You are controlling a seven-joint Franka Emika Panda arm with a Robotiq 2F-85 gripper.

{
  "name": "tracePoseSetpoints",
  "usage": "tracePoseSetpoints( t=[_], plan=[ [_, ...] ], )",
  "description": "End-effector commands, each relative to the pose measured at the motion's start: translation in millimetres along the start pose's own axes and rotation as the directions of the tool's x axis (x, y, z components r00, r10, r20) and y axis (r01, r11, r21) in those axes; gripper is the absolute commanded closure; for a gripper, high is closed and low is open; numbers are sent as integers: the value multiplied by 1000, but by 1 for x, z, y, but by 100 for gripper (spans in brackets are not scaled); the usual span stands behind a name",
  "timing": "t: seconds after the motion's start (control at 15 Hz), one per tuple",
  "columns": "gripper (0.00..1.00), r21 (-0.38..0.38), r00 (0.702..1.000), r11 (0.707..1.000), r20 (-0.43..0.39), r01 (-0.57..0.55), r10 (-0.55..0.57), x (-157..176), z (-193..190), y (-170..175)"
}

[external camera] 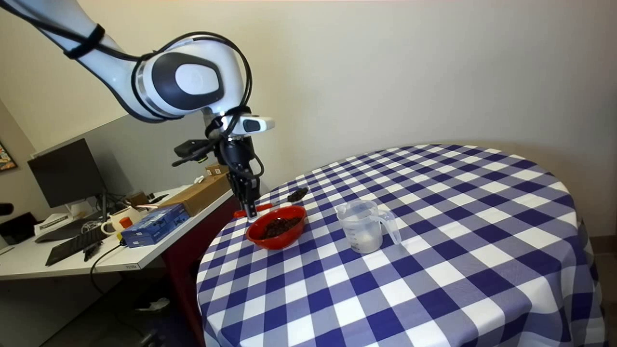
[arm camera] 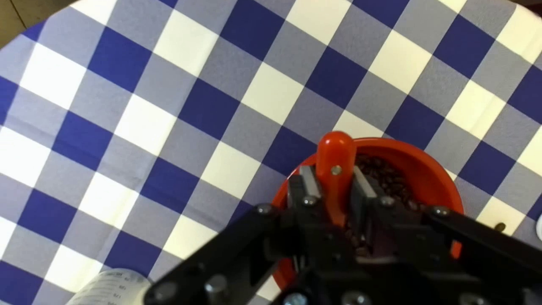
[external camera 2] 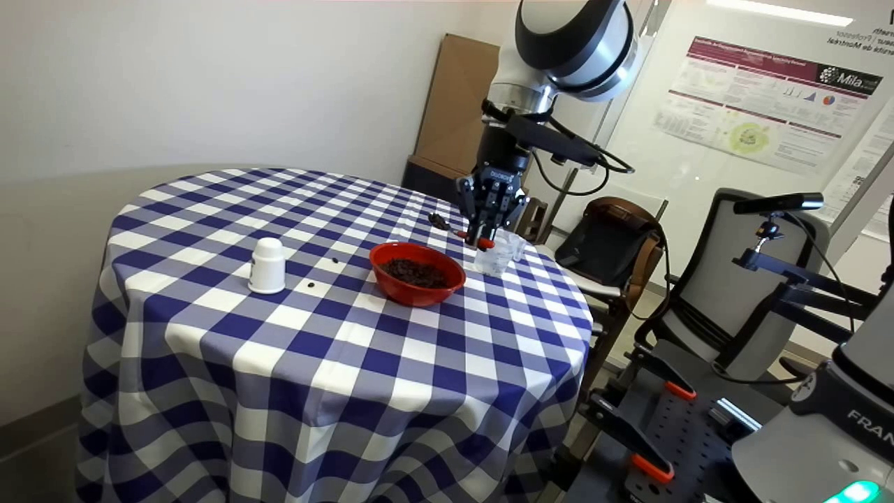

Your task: Spoon some of the content in the orange bowl and pour it into the transparent container

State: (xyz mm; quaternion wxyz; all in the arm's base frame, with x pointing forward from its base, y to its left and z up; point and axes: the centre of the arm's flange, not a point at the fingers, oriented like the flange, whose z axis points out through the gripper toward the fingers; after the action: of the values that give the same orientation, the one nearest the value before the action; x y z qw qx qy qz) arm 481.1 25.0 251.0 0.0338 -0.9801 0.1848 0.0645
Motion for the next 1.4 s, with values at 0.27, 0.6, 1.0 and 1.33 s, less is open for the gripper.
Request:
tracePoseSetpoints(
  t=[0.27,0.6,1.0,1.33],
  plan=[
    [90,18,999,999,-25,-39,39,1,-37,51],
    [90,24,996,996,-22,-90,91,12,-41,82],
    [90,12,991,991,-16,-132,132,20,-38,110],
    [90,9,987,987,-9,-163,163,25,-36,129]
  ],
)
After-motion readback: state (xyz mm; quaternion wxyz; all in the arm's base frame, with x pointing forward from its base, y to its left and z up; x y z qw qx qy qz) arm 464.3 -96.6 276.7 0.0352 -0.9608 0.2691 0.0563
